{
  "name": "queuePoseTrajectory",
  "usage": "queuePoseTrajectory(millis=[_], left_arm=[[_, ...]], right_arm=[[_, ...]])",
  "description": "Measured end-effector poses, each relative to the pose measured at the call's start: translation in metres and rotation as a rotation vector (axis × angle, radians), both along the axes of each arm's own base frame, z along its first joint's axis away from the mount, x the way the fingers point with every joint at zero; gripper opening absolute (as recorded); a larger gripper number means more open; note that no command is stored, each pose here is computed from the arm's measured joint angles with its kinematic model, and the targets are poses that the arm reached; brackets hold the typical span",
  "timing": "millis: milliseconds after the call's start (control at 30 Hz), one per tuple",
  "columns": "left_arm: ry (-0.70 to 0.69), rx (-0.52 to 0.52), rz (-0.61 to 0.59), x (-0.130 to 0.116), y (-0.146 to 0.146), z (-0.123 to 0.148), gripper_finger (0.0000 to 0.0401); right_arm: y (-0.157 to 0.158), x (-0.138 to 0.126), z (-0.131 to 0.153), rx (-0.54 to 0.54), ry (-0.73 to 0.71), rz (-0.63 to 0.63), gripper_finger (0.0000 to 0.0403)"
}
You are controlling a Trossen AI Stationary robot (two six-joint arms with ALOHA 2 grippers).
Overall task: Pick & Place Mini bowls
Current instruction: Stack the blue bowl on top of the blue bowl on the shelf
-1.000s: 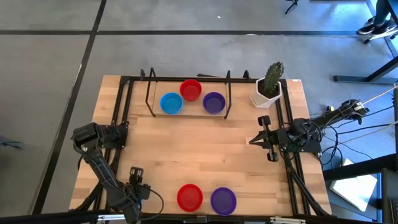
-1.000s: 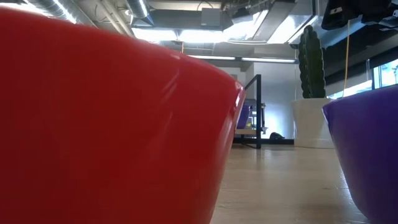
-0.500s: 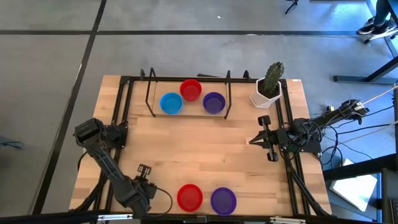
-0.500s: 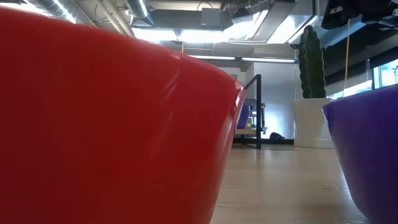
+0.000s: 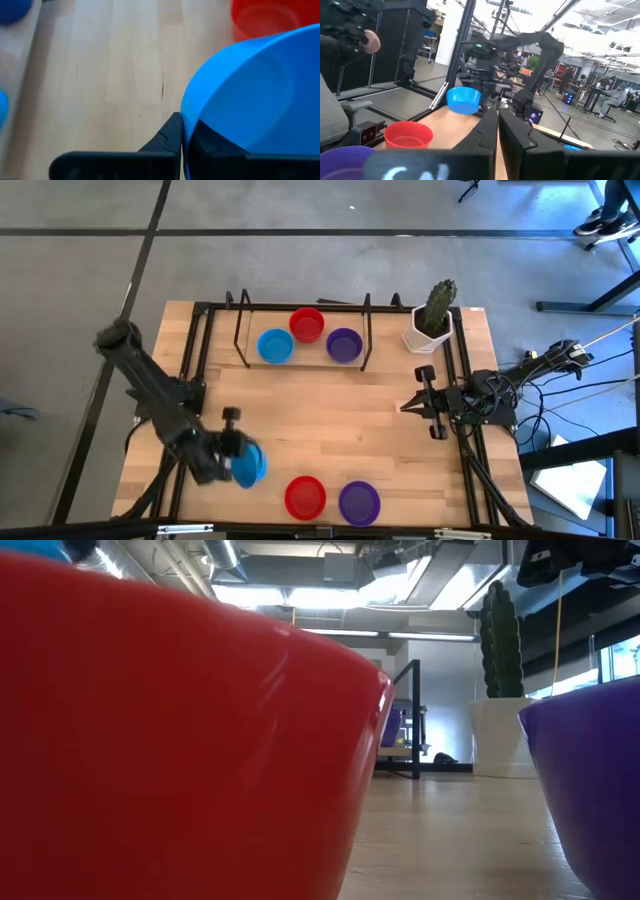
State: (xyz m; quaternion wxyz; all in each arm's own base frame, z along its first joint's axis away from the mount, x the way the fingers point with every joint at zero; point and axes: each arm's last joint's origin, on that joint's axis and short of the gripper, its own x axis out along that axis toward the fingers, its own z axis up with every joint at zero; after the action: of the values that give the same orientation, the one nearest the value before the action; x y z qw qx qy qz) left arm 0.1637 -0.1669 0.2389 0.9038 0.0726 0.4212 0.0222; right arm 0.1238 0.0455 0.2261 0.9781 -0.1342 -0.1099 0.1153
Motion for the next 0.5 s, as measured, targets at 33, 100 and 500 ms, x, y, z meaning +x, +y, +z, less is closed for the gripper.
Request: queuePoseTrajectory(millis=[33, 100, 500], left_arm=[[-0.029, -0.046, 0.021, -0.006, 0.008, -0.004, 0.0003], [-0.097, -0.136, 0.050, -0.016, 0.023, -0.012, 0.0003], [-0.453, -0.279, 0.056, -0.036, 0.076, -0.041, 0.0003]], right_arm=[[0.000, 0.000, 0.000, 0.000, 0.001, 0.000, 0.0018], [0.000, 0.000, 0.000, -0.001, 0.001, 0.000, 0.0018], [0.000, 0.000, 0.000, 0.001, -0.002, 0.000, 0.0018]])
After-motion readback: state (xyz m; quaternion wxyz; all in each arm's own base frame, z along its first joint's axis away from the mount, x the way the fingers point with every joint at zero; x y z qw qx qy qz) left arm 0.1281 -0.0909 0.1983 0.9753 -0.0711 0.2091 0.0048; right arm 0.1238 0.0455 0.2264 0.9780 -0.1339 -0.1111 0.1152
